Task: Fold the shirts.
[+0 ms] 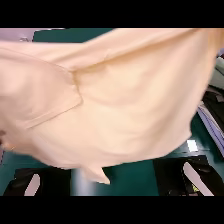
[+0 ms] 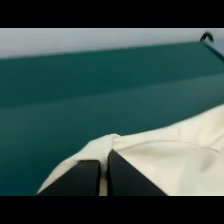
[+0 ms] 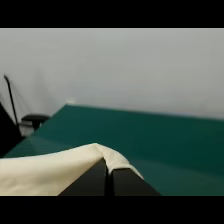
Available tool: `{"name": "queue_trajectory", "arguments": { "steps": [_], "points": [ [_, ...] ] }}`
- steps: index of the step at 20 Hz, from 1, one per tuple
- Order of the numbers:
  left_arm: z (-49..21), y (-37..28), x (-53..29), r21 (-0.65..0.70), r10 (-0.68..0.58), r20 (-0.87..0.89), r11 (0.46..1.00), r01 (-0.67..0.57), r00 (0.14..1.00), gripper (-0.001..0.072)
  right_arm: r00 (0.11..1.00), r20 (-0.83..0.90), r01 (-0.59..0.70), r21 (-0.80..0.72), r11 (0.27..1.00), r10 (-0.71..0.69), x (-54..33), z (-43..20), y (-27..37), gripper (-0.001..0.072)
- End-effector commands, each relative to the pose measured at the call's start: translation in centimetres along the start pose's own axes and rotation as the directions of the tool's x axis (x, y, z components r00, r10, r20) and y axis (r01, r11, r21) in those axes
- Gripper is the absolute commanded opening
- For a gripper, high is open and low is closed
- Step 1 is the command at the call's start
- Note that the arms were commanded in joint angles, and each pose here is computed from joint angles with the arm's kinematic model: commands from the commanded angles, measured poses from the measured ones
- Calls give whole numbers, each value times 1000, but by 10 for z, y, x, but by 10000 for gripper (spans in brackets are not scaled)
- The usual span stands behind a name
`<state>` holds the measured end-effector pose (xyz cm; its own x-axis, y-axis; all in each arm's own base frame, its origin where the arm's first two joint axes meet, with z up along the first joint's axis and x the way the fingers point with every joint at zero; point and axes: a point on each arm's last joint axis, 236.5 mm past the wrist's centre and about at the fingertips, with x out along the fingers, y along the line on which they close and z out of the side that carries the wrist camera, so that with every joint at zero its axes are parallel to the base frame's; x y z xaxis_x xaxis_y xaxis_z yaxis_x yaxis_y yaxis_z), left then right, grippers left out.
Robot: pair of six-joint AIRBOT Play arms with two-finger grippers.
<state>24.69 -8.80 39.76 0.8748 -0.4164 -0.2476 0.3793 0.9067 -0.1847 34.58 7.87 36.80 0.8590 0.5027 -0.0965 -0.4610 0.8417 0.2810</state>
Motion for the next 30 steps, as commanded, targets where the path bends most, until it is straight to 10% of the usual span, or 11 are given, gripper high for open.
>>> {"name": "queue_trajectory", "arguments": {
  "steps": [1, 8, 18, 30],
  "points": [
    [-95, 50, 85, -201, -92, -213, 978, 48, 973, 24, 977, -214, 29, 198, 980, 15, 49, -108, -51, 19],
    [-195, 105, 211, -515, -222, -262, 855, 58, 939, 25, 927, -366, 225, 360, 905, -85, 98, -209, -150, 19],
    [-226, 126, 276, -289, -111, -291, 957, 23, 950, 23, 903, -425, 227, 344, 911, -64, 129, -220, -199, 19],
    [-390, 141, 251, -352, -90, -582, 924, -151, 808, 25, 781, -620, 390, 390, 834, -75, 56, -362, -220, 19]
  ]
}}
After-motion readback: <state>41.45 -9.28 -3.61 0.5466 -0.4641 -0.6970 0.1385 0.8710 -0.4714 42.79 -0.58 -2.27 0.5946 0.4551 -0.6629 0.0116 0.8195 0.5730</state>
